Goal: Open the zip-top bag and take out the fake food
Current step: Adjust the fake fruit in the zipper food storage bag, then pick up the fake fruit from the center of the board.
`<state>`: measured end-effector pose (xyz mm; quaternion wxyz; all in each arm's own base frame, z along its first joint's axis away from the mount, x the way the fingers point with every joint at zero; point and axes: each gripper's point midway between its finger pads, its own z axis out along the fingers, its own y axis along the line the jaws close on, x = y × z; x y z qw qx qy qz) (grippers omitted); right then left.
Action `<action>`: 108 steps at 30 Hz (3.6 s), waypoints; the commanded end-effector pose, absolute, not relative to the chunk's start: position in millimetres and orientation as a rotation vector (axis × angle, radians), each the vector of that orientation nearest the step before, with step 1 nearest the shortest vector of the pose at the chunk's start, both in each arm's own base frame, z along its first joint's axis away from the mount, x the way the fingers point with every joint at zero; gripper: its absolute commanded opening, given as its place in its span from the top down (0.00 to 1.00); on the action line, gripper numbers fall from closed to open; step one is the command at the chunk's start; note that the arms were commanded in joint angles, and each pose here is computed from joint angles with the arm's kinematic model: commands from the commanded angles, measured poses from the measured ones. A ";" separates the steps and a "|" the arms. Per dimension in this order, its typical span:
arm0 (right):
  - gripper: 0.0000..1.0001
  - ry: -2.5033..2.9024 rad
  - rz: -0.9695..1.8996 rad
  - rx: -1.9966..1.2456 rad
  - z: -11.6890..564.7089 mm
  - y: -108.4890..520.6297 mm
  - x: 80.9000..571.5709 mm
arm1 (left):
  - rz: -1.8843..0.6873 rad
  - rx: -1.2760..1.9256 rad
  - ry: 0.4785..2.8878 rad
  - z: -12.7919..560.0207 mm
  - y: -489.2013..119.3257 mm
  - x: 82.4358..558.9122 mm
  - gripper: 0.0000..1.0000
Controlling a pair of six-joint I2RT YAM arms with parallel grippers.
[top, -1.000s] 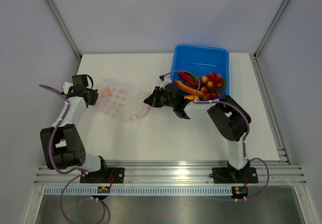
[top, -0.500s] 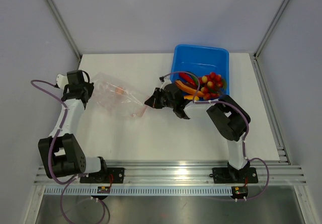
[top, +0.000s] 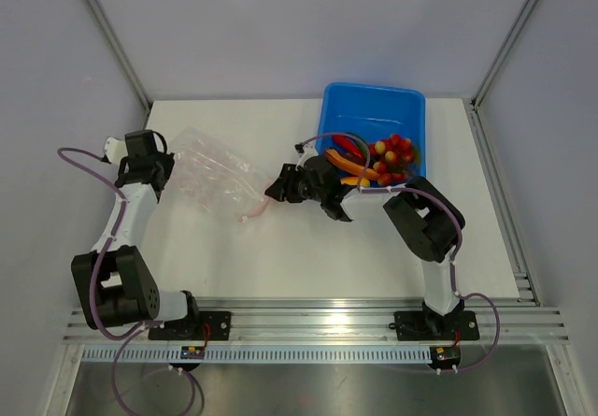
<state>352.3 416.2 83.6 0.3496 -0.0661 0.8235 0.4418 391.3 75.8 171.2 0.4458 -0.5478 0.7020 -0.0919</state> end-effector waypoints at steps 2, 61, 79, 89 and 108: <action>0.46 2.059 1.110 -0.182 108.0 418.3 359.7 | -0.213 -1.342 1.702 176.5 82.5 398.8 1.00; 0.08 2.167 0.215 0.019 113.0 393.8 370.5 | -0.179 -1.310 1.898 137.2 -10.3 363.3 0.01; 0.06 2.093 0.035 -0.459 128.1 402.5 403.1 | -0.168 -1.303 1.965 115.5 -20.7 360.2 0.01; 0.05 2.219 0.057 -0.373 108.9 388.8 402.7 | -0.184 -1.314 1.987 108.9 -25.9 360.2 0.01; 0.05 2.346 -0.041 -0.341 84.5 360.6 415.6 | -0.224 -1.272 1.994 119.2 -37.7 359.6 0.01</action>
